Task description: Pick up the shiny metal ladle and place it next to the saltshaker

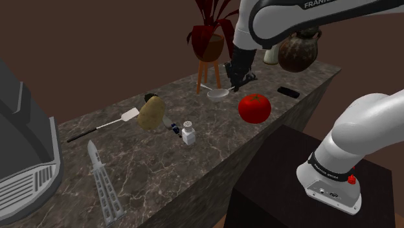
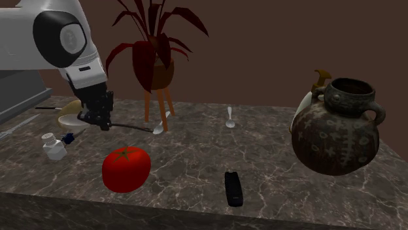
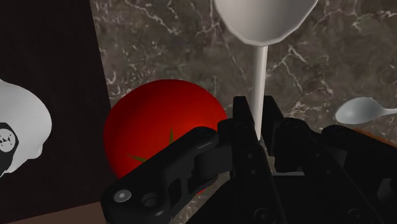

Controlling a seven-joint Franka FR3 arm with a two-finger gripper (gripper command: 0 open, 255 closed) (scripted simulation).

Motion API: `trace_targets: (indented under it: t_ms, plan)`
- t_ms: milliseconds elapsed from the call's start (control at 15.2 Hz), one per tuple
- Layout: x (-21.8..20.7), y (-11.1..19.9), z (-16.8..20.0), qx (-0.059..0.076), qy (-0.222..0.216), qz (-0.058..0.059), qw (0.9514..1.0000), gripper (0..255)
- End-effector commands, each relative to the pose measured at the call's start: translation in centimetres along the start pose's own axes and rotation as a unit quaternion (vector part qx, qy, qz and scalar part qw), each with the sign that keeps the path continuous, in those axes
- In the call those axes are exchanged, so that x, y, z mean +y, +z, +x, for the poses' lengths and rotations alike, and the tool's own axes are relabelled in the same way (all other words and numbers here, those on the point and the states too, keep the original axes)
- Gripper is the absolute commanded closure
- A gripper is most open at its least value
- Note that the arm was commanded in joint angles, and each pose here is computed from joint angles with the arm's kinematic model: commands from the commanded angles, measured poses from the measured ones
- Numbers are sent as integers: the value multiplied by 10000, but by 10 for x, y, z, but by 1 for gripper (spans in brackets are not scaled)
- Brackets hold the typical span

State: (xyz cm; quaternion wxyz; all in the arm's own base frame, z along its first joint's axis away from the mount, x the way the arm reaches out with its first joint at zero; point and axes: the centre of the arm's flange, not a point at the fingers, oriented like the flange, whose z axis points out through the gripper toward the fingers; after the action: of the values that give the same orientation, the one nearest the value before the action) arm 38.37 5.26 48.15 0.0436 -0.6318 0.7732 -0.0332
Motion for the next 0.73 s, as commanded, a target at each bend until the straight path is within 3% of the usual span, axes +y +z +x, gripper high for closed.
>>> trace_targets:
  t_ms: [0, 660]
  plan:
    - [2, 10, 0, -1, 2, 2, 10000, 255]
    - [7, 63, 1, -1, 2, 2, 10000, 255]
